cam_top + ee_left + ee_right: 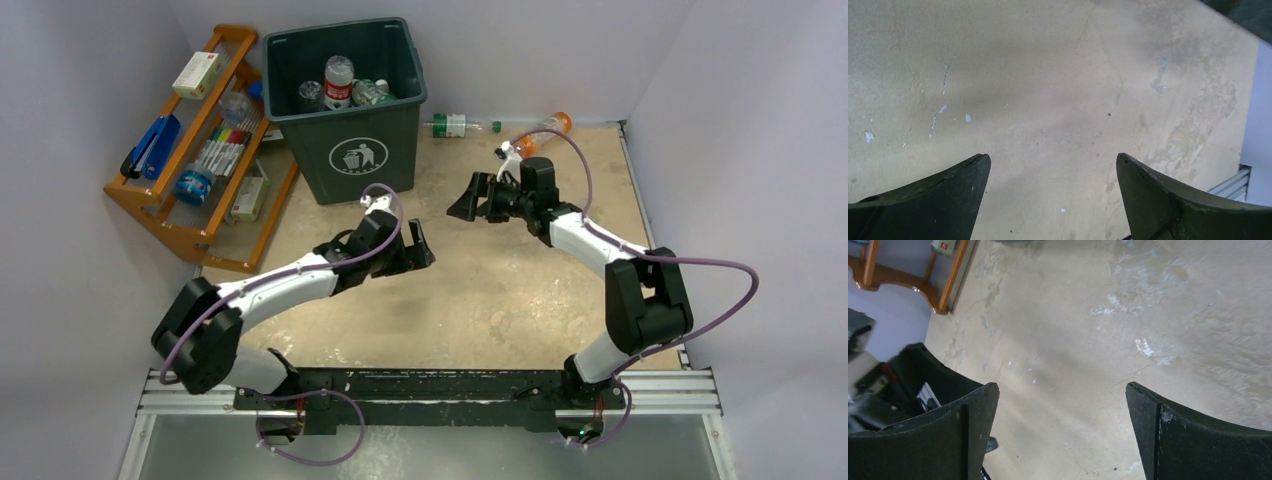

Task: Put the plastic bottles in the bin
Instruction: Pick up the plastic bottle at the center of the board.

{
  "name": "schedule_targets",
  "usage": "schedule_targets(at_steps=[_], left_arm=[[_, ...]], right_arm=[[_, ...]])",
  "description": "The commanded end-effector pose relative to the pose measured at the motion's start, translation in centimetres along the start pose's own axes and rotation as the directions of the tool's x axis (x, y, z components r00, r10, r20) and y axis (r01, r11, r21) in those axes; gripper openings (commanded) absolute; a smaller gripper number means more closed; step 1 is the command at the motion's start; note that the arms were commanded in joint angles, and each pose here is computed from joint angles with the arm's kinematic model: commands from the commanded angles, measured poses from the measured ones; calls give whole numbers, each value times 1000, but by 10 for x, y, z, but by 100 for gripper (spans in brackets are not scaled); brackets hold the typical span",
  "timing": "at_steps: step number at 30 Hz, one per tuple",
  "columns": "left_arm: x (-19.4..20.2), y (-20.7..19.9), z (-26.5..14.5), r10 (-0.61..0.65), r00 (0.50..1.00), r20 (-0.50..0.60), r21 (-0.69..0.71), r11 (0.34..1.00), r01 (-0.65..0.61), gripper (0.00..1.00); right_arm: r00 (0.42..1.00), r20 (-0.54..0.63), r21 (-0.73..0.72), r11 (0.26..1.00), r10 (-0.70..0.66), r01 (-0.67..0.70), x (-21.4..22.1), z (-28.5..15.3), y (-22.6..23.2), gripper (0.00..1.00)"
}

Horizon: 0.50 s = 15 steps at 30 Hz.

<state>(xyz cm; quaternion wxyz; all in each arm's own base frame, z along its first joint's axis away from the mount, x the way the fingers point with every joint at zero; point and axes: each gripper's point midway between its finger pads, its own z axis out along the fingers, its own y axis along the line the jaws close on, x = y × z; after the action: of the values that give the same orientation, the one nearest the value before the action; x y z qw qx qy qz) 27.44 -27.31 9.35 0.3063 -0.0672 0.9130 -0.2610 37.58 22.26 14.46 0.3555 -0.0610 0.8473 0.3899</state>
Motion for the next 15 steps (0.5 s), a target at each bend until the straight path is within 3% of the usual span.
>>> schedule_targets(at_steps=[1,9,15], left_arm=[[-22,-23,-37,17,998,66,77,997,-22,97],[-15,-37,-69,20,1000,10,138,990,-21,97],[-14,-39,-89,-47,997,61,207,978,34,97]], right_arm=[[999,14,-50,998,-37,38,0,3,22,99],[999,-26,23,999,26,-26,15,-1,11,99],[987,131,238,964,88,-118,-53,-5,-11,100]])
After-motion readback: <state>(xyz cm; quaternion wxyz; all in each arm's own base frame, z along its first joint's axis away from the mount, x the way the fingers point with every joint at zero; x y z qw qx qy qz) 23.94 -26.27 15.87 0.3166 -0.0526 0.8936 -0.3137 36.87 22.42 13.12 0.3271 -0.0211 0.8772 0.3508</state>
